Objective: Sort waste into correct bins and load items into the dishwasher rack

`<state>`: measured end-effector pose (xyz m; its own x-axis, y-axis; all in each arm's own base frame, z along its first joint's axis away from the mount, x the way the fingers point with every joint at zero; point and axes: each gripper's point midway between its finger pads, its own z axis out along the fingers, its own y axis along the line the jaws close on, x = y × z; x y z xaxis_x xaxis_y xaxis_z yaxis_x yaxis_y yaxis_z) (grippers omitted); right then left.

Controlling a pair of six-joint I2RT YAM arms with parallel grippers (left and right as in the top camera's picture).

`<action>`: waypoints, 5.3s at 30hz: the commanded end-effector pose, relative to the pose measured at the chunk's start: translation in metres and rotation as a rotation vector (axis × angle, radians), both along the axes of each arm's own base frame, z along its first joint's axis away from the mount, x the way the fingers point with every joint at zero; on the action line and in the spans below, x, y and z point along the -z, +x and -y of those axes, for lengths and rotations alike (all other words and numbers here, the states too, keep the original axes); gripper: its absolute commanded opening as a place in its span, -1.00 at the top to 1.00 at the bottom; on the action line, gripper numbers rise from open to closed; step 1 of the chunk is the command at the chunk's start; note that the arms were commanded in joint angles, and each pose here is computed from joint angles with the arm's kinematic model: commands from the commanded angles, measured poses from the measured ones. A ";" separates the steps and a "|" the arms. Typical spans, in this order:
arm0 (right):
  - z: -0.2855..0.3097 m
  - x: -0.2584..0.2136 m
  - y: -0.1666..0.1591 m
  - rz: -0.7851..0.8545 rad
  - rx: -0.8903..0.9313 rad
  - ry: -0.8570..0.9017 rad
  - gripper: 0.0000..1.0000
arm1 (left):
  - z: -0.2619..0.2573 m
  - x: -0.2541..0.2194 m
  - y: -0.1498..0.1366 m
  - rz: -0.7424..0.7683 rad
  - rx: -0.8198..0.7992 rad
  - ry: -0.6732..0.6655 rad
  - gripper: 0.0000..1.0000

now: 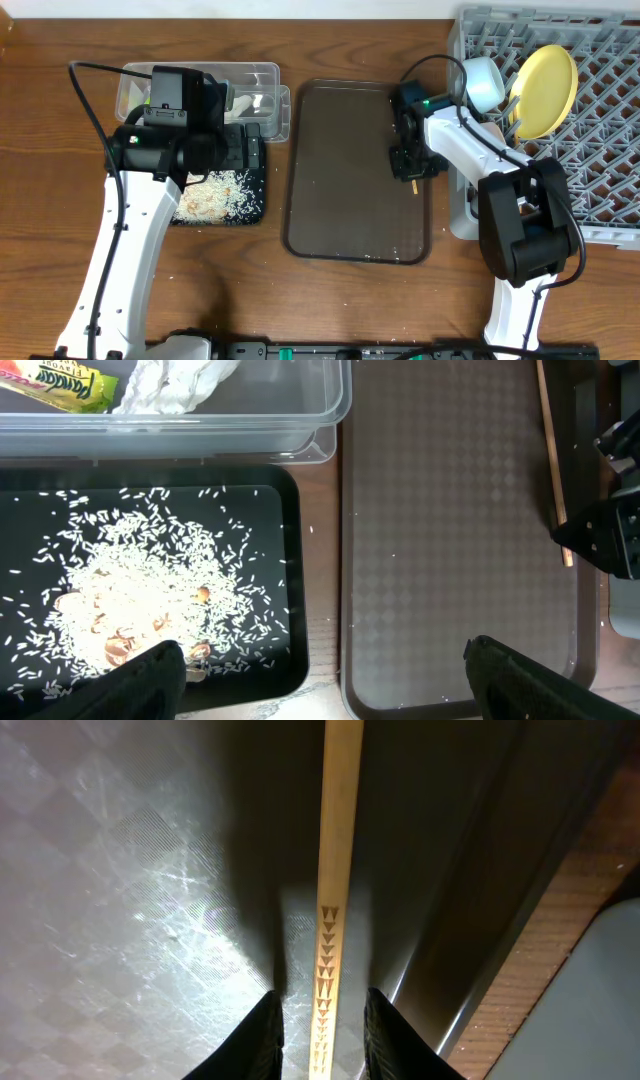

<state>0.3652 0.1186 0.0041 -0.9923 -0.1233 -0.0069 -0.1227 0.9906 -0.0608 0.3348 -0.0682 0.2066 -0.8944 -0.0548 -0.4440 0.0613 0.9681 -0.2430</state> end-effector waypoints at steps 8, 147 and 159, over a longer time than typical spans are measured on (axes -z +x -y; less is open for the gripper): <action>0.002 0.018 -0.016 -0.045 0.020 -0.001 0.70 | -0.001 -0.002 0.003 0.007 -0.001 0.006 -0.83; 0.109 -0.136 -0.118 1.393 0.065 0.217 -0.99 | -0.001 -0.002 0.003 0.007 -0.001 0.006 -0.83; 0.104 -0.153 -0.119 1.477 0.048 0.229 -0.99 | -0.001 -0.002 0.003 0.007 -0.001 0.006 -0.82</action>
<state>0.2459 0.0138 0.1585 -0.0761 0.0419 -0.9962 -0.0602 0.9971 0.0465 0.3347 -0.0682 0.2066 -0.8945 -0.0548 -0.4436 0.0612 0.9681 -0.2430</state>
